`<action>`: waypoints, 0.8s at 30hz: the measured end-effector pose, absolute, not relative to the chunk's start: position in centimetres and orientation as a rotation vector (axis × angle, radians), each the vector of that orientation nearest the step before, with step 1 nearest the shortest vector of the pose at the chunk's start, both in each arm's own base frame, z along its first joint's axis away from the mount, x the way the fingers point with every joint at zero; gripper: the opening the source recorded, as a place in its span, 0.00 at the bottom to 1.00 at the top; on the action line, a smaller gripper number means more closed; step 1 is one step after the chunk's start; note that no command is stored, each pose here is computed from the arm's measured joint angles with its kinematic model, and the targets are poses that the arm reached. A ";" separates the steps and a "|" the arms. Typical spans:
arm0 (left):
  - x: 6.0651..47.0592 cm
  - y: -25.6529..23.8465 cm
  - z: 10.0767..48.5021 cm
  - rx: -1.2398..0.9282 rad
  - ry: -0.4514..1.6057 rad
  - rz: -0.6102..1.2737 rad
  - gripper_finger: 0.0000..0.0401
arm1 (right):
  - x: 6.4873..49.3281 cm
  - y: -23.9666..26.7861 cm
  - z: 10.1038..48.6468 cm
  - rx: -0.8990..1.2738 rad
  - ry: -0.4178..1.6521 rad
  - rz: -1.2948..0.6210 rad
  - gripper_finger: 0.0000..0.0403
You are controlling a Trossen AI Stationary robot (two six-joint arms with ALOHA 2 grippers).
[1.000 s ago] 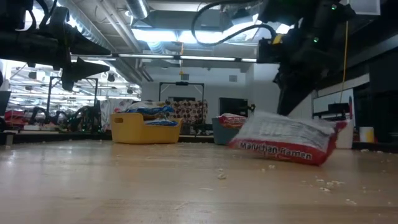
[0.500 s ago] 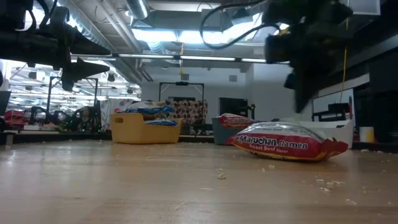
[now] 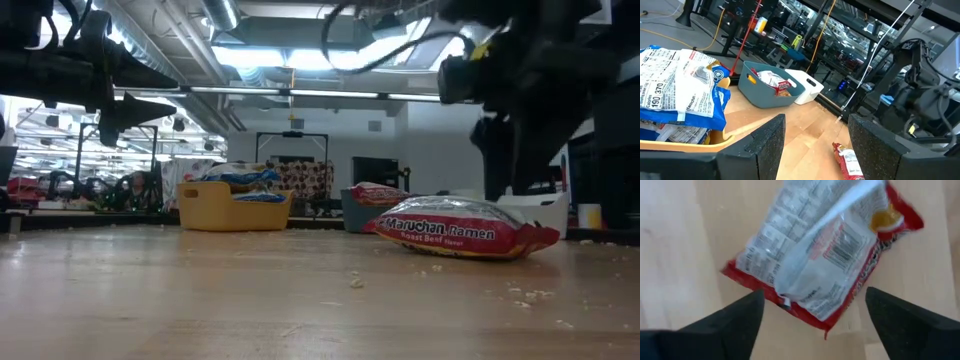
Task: Sort Maruchan noodles
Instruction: Put the red noodle pack into the blue bin
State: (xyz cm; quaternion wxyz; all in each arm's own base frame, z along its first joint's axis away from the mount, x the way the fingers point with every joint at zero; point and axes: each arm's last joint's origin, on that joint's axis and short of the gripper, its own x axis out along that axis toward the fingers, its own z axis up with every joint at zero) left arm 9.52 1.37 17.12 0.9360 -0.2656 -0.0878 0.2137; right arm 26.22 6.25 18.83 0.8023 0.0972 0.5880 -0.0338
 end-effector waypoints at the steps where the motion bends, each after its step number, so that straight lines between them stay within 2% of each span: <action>1: 9.5 1.4 17.1 -0.542 -0.178 0.436 0.53 | 26.4 6.3 18.5 0.210 1.269 -0.072 0.85; 9: 9.5 1.4 17.1 -0.539 -0.179 0.439 0.53 | 27.4 6.2 15.1 0.159 1.390 -0.095 0.85; 13: 9.5 1.4 17.1 -0.539 -0.179 0.438 0.53 | 27.7 5.8 13.9 0.129 1.413 -0.153 0.79; 15: 9.5 1.4 17.1 -0.539 -0.179 0.439 0.53 | 27.9 5.6 13.7 0.118 1.411 -0.171 0.72; 18: 9.5 1.4 17.1 -0.539 -0.179 0.439 0.53 | 27.9 5.7 13.7 0.113 1.408 -0.171 0.57; 24: 9.5 1.4 17.1 -0.534 -0.178 0.441 0.53 | 27.9 5.6 13.6 0.094 1.408 -0.188 0.16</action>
